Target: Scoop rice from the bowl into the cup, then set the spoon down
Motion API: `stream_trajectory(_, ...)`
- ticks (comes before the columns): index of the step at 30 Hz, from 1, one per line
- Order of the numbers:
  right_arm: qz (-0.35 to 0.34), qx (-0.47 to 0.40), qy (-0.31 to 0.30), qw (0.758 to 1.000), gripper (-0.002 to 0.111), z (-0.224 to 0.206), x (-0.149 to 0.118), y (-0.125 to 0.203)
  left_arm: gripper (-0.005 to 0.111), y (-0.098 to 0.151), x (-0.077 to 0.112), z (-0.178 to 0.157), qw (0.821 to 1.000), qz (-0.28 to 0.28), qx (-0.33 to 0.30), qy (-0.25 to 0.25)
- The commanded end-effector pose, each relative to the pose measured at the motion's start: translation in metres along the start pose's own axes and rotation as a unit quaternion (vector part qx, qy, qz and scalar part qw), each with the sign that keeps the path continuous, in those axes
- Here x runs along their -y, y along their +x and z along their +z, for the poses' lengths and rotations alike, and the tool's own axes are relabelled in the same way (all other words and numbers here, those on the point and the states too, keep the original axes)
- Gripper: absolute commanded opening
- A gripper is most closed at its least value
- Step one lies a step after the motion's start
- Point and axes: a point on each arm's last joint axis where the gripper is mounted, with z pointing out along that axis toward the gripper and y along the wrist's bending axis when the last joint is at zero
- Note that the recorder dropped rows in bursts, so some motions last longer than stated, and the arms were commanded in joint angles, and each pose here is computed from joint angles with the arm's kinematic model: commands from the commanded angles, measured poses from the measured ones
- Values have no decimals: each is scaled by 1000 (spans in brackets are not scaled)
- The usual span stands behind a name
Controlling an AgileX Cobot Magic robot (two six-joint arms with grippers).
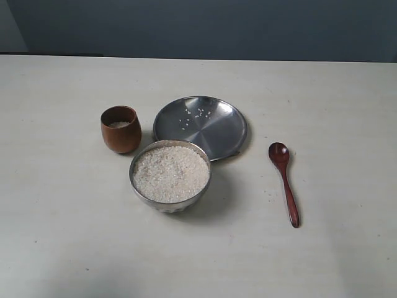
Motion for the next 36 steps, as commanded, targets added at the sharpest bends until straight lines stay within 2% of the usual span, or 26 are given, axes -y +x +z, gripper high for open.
stream_trajectory(1, 3, 50, 0, 999, 0, -1, 0, -8, 0, 0, 0, 0, 1000, -3, 7, 0)
stream_trajectory(6, 54, 115, 10, 992, 0, -3, 3, -20, 0, 0, 0, 0, 1000, -3, 7, 0)
stream_trajectory(8, 103, 127, 10, 986, 0, -3, 4, -22, 0, 0, 0, 0, 1000, -3, 7, 0)
stream_trajectory(17, 261, 131, -4, 956, 0, -3, 6, -22, 0, 0, 0, 0, 1000, -3, 7, 0)
stream_trajectory(21, 323, 101, -12, 941, 0, -2, 4, -17, 0, 0, 0, 0, 1000, -3, 7, 0)
stream_trajectory(26, 327, 34, -5, 945, 0, -1, 1, -5, 0, 0, 0, 0, 1000, -3, 7, 0)
stream_trajectory(29, 326, 24, -6, 945, 0, 0, 1, -4, 0, 0, 0, 0, 1000, -3, 7, 0)
stream_trajectory(36, 293, 13, -58, 954, 0, -1, -6, -4, 0, 0, 0, 0, 1000, -3, 7, 0)
